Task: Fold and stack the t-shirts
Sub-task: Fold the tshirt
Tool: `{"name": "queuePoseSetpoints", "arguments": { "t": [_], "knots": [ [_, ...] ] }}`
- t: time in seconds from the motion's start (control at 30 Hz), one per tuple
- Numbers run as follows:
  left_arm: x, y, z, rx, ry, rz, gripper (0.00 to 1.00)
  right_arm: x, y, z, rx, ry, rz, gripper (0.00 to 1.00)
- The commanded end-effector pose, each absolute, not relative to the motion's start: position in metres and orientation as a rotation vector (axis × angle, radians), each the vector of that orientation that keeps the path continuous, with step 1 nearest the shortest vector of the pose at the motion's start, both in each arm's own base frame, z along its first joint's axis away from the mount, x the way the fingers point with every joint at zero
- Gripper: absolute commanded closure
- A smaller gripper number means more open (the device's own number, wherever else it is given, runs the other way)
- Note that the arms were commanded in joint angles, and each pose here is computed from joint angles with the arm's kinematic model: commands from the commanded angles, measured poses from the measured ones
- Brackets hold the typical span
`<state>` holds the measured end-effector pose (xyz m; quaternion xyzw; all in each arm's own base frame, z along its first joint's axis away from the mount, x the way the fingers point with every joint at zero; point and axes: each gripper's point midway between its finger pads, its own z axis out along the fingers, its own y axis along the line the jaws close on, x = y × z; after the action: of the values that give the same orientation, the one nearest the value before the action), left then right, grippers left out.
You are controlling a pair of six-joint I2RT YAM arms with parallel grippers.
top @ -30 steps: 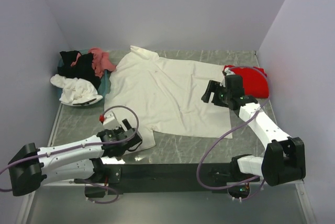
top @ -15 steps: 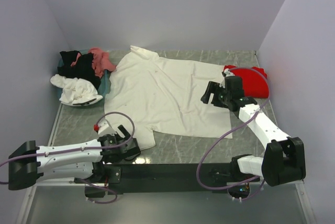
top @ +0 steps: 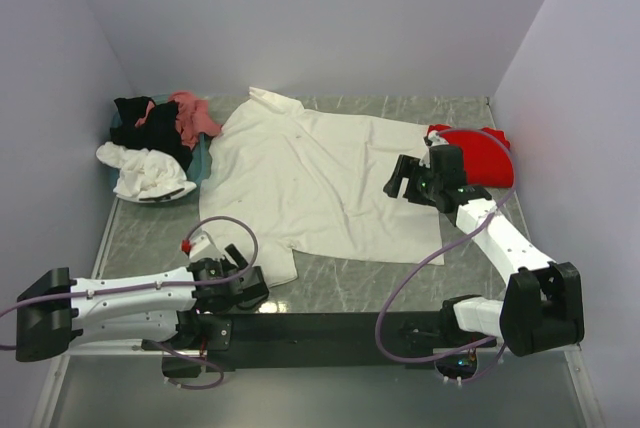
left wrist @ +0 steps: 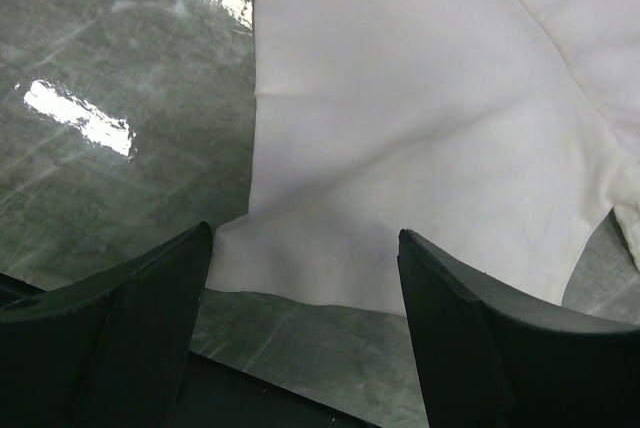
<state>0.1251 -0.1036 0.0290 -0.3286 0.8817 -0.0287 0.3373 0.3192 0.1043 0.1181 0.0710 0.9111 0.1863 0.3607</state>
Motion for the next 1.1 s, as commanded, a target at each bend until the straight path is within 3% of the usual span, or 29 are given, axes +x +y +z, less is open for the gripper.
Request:
{"name": "queuePoseSetpoints", "arguments": {
  "t": [0.0,0.4,0.6,0.8,0.83,1.07],
  "knots": [
    [0.119,-0.109,0.028,-0.86,2.332,-0.11,0.2,0.323,0.103,0.127,0.18,2.299,0.482,0.13],
    [0.103,-0.118,0.014,-0.824,2.42,-0.121,0.33,0.323,0.103,0.127,0.177,2.3,0.478,0.13],
    [0.097,-0.119,0.015,-0.794,2.443,-0.119,0.53,0.322,0.101,0.126,0.183,2.299,0.473,0.13],
    [0.1,-0.125,0.019,-0.778,2.434,-0.154,0.87,0.322,0.098,0.126,0.19,2.305,0.451,0.13],
    [0.101,-0.127,0.019,-0.77,2.433,-0.16,0.97,0.322,0.098,0.126,0.192,2.306,0.447,0.13],
    [0.119,-0.152,0.045,-0.726,2.35,-0.339,0.99,0.315,0.089,0.121,0.25,2.331,0.4,0.12]
  ]
}}
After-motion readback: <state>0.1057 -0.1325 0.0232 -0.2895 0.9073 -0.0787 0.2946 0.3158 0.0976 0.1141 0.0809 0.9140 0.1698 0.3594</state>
